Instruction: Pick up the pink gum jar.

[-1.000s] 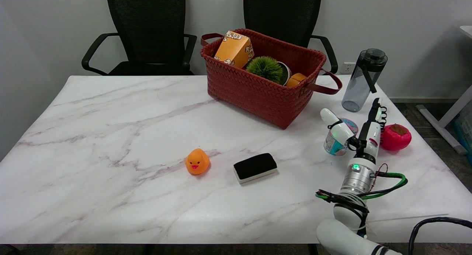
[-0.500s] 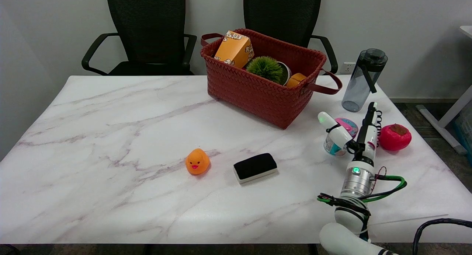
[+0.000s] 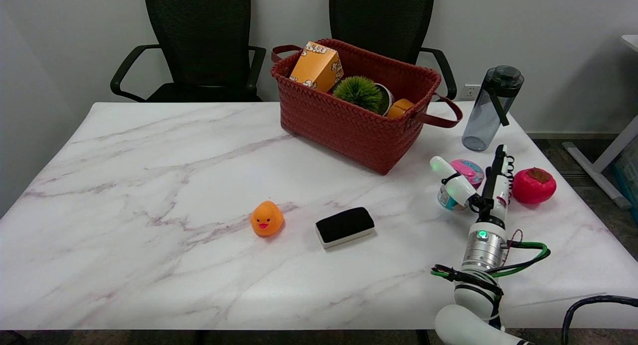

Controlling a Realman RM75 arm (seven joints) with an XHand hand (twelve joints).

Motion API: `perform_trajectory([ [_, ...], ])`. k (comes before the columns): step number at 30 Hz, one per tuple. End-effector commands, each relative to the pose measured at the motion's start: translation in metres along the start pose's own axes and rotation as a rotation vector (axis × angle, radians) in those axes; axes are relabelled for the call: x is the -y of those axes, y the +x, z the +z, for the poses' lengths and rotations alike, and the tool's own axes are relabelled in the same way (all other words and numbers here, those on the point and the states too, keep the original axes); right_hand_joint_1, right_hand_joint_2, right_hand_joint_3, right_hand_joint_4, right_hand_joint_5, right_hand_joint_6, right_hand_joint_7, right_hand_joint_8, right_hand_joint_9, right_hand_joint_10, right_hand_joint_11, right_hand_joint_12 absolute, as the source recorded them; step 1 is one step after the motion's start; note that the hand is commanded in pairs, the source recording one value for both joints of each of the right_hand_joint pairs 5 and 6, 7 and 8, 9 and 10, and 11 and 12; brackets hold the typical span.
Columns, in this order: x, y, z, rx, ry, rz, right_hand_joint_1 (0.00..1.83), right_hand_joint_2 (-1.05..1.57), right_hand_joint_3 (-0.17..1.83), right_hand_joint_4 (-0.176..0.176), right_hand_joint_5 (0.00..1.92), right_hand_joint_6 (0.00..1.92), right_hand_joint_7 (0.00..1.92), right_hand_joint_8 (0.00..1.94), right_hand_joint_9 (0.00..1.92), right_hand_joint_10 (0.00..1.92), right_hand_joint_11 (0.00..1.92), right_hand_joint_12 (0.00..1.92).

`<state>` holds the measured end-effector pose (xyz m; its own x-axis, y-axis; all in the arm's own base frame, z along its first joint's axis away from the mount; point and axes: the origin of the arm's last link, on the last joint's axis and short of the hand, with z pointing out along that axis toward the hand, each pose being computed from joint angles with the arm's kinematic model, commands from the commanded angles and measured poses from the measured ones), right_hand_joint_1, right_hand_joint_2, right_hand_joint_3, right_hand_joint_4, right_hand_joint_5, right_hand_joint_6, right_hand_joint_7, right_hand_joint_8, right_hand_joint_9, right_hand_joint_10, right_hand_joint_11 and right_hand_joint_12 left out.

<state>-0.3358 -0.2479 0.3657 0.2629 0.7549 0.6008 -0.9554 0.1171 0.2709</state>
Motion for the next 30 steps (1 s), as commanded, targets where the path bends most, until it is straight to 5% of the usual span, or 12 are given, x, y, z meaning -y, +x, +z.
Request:
perform_trajectory([
  [1,-0.0093,0.0036,0.0000,0.011,-0.045,0.003,0.82,0.63,-0.17,0.000,0.00,0.00,0.00,0.00,0.00,0.00,0.17,0.17],
  [10,-0.0102,0.0028,0.0044,0.036,-0.048,-0.003,1.00,0.49,-0.17,0.000,0.00,0.00,0.00,0.00,0.00,0.00,0.17,0.17],
  [30,-0.0106,0.0031,0.0082,0.045,-0.051,-0.003,1.12,0.52,-0.17,0.000,0.00,0.00,0.00,0.00,0.02,0.02,0.22,0.22],
])
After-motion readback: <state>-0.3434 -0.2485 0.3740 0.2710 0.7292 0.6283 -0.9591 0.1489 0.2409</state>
